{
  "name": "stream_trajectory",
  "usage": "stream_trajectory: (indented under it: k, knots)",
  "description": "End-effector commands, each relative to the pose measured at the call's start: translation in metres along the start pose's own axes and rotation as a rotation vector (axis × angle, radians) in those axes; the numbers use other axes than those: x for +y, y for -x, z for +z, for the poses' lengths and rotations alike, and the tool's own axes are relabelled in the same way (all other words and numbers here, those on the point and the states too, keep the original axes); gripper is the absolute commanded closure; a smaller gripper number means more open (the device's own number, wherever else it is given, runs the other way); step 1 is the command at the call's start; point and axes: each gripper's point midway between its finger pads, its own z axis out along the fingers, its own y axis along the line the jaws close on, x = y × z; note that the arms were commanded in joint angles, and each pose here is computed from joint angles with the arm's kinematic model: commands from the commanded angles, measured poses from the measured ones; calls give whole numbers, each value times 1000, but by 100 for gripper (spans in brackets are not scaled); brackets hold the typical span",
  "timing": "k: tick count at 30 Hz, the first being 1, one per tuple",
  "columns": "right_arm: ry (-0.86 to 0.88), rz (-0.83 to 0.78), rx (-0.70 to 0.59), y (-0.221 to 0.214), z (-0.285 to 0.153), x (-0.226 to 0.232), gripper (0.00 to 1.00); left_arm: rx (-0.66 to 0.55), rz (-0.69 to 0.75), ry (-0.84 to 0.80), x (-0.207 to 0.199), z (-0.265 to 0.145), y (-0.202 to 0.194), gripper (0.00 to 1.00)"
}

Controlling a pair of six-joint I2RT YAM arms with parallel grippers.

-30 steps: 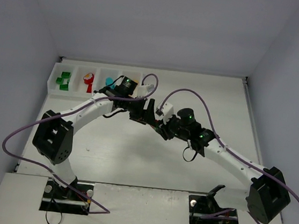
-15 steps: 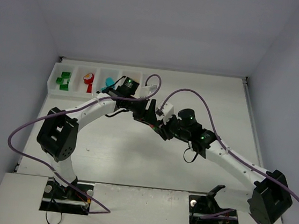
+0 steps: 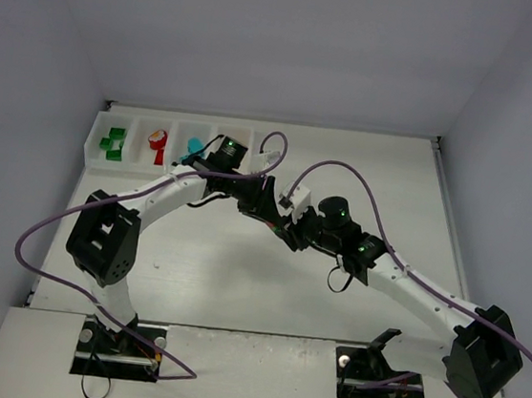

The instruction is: Sort the legos into containers by color

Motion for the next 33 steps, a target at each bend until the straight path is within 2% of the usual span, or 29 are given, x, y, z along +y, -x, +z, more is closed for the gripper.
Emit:
stream_trajectory:
  k: [1, 11, 21, 24, 25, 29, 33]
  knots:
    - [-14, -17, -71, 15, -3, 0, 100, -11, 71, -84, -22, -13, 10, 86]
    - [-56, -11, -23, -8, -5, -5, 100, -50, 16, -64, -6, -53, 20, 86]
    - [-63, -11, 5, -12, 3, -8, 100, -198, -29, 96, 37, -119, 42, 86]
    - [-66, -8, 5, -11, 3, -9, 100, -281, -63, 250, 69, -151, 57, 86]
    - [-64, -8, 2, -9, 3, -9, 100, -327, -76, 387, 91, -168, 66, 86]
    - [-59, -2, -6, -4, 4, -9, 100, -486, -120, 729, 148, -235, 96, 86]
    - [-67, -5, -13, 1, 3, -10, 100, -629, -179, 978, 190, -300, 121, 86]
